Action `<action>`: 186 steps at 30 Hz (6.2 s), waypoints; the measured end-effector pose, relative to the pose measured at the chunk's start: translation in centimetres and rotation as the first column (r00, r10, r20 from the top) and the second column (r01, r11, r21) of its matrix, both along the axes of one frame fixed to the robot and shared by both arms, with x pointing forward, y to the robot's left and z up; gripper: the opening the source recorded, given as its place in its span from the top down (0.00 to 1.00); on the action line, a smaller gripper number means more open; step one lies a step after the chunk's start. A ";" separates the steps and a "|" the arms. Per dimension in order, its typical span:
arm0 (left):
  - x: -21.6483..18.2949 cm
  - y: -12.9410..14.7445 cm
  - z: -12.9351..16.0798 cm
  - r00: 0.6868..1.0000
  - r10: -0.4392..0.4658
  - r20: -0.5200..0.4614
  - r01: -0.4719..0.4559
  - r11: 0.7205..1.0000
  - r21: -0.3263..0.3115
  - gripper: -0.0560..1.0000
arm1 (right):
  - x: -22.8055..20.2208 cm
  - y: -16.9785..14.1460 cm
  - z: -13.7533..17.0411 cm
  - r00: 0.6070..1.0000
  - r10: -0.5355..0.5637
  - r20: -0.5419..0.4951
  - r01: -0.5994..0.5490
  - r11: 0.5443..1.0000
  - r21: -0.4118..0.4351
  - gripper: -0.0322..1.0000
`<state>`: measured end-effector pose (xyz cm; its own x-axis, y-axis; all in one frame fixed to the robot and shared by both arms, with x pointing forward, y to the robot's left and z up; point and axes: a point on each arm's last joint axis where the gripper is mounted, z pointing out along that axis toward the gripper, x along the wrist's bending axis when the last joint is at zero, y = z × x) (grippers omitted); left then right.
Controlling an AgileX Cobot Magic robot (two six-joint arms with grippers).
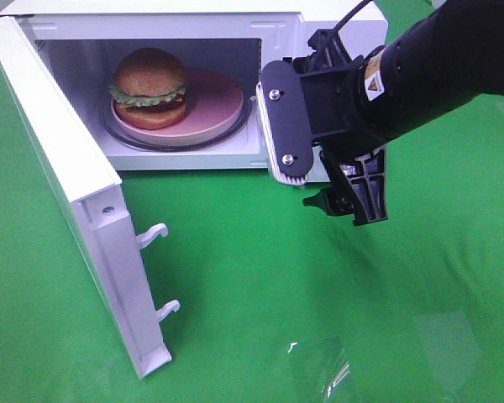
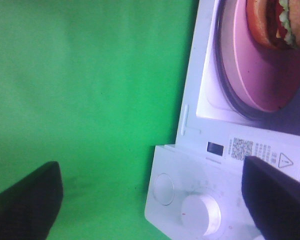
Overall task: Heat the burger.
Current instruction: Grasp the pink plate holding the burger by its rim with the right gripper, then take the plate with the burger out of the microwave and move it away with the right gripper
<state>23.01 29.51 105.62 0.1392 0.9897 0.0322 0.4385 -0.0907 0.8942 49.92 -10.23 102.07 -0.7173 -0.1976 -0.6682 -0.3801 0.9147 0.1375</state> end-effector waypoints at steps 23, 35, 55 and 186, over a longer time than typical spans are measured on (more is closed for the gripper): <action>0.0 0.0 0.0 1.000 0.000 0.000 0.000 1.000 0.000 0.01 | 4.6 4.5 -1.8 0.997 0.045 0.069 -0.049 0.997 0.054 0.11; 0.0 0.0 0.0 1.000 0.000 0.000 0.000 1.000 0.000 0.01 | 7.2 6.6 -4.0 0.997 0.044 0.058 -0.047 0.997 0.054 0.12; 0.0 0.0 0.0 1.000 0.000 0.000 0.000 1.000 0.000 0.01 | 11.7 10.1 -7.9 0.999 0.000 0.042 -0.004 0.997 0.080 0.13; 0.0 0.0 0.0 1.000 0.000 0.000 0.000 1.000 0.000 0.01 | 6.4 7.6 -7.6 0.964 0.247 0.098 -0.239 0.967 -0.086 0.89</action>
